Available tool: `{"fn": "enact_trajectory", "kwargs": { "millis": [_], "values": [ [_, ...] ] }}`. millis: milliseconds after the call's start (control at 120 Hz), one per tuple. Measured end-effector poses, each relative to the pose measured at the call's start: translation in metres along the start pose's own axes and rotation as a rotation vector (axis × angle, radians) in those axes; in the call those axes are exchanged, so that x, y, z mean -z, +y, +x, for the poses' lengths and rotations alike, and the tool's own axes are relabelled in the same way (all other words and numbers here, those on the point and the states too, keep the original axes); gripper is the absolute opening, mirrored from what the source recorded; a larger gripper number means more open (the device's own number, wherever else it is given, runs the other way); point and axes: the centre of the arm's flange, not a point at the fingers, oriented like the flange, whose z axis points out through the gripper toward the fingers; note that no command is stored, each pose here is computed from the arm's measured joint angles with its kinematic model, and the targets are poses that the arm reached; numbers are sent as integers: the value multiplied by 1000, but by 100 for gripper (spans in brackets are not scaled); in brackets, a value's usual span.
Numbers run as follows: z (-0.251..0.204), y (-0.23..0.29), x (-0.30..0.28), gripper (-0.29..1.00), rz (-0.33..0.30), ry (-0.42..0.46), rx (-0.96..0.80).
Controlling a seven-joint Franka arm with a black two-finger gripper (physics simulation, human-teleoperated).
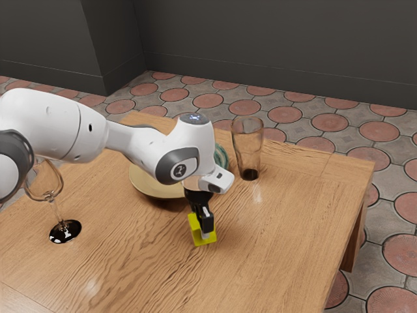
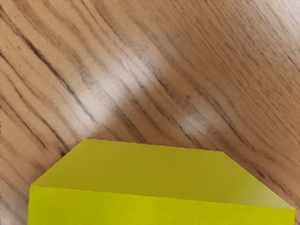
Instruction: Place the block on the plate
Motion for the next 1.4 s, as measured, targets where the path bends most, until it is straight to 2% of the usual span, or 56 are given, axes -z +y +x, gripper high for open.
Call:
{"fn": "enact_trajectory", "kwargs": {
  "millis": [200, 325, 600, 1017, 1200, 1400],
  "values": [
    [2, 4, 7, 47, 12, 11, -3],
    [2, 5, 26, 42, 31, 32, -1],
    [-7, -3, 67, 41, 68, 62, 26],
    [-33, -89, 106, 41, 157, 77, 111],
    [-40, -140, 104, 41, 144, 68, 159],
    [-54, -192, 84, 42, 100, 38, 194]
  ]
}}
